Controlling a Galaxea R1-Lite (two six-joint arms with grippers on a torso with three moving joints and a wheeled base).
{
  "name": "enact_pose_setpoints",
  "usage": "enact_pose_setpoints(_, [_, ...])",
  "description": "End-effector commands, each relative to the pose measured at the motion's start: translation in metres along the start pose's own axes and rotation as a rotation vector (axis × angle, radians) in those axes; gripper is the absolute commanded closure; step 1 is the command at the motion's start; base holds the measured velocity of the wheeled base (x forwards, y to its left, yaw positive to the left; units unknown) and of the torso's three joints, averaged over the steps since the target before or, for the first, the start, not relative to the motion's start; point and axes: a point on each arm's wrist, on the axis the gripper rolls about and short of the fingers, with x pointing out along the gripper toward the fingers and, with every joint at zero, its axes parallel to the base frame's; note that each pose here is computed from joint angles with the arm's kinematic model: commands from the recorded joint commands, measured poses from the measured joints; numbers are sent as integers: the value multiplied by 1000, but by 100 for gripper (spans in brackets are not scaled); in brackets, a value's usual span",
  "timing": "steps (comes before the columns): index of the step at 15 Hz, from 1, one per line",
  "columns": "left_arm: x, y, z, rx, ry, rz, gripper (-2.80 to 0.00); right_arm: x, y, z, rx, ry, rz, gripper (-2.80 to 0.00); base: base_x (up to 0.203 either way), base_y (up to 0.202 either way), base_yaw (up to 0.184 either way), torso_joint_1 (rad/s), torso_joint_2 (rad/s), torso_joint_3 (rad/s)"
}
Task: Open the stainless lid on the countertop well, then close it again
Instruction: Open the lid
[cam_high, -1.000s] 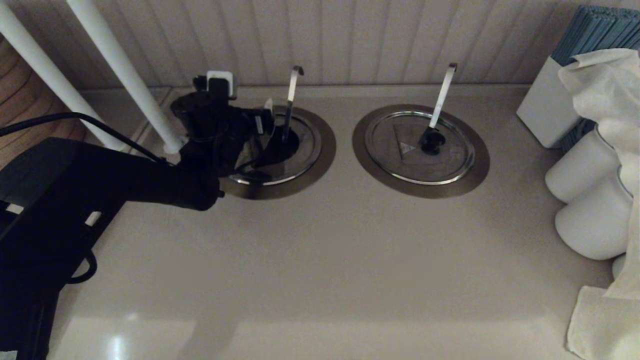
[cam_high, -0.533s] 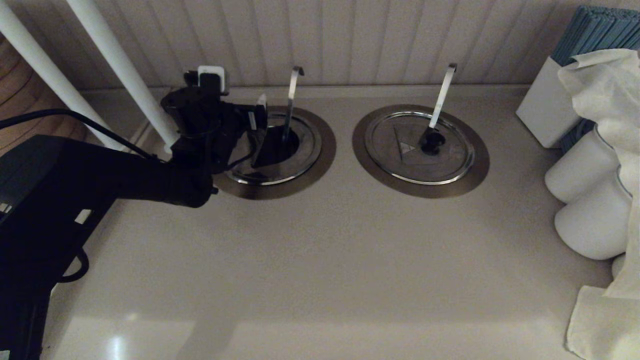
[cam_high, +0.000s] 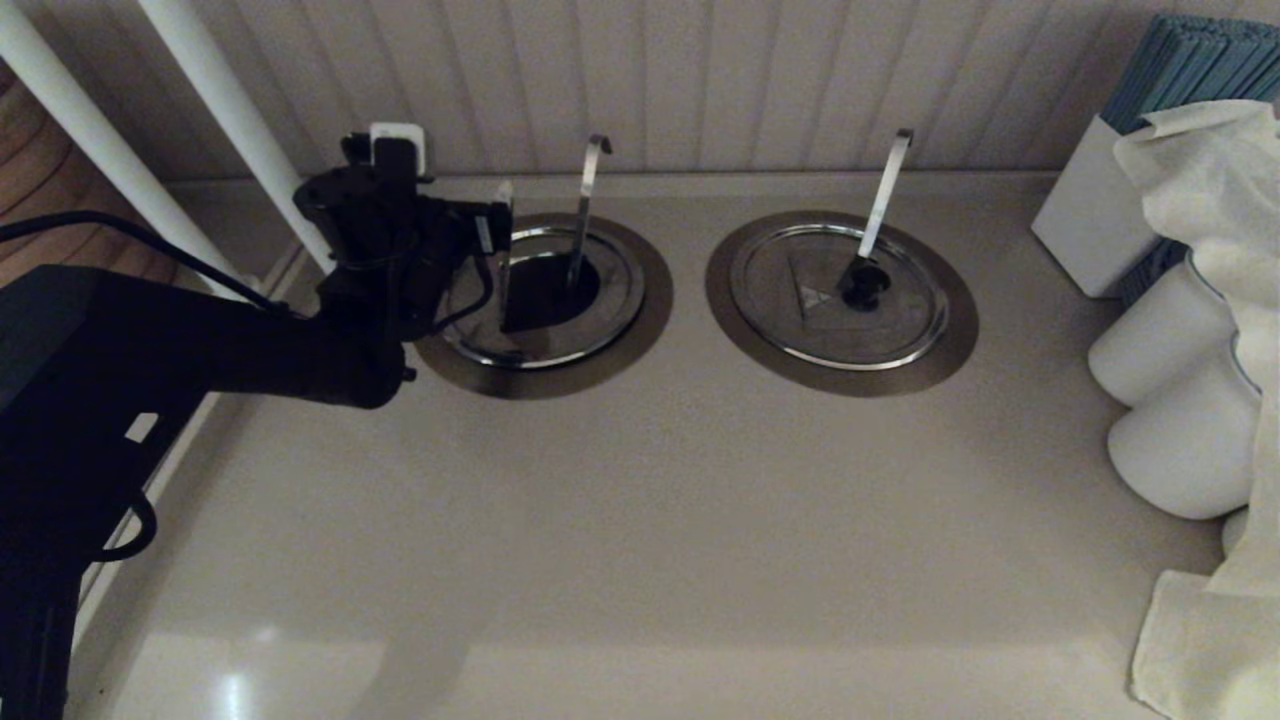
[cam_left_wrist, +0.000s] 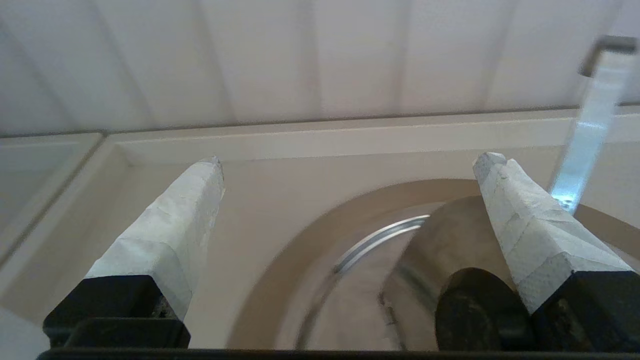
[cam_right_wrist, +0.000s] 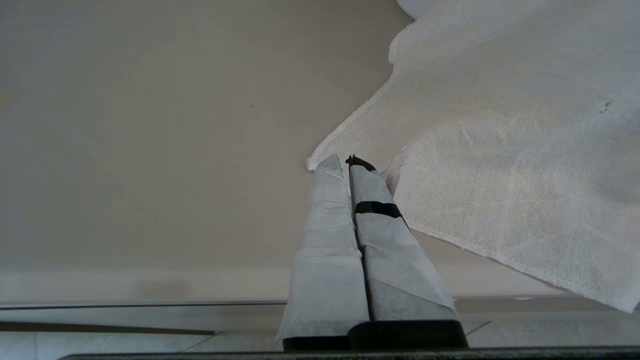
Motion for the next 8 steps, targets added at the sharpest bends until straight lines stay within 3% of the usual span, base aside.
enact_pose_setpoints(1, [1,4,-2,4,-1,11,-280,0,0,0,0,0,0,0,0,0,0,0,0,0])
enact_pose_setpoints(8, [1,12,6,4,-17,24,-280,0,0,0,0,0,0,0,0,0,0,0,0,0])
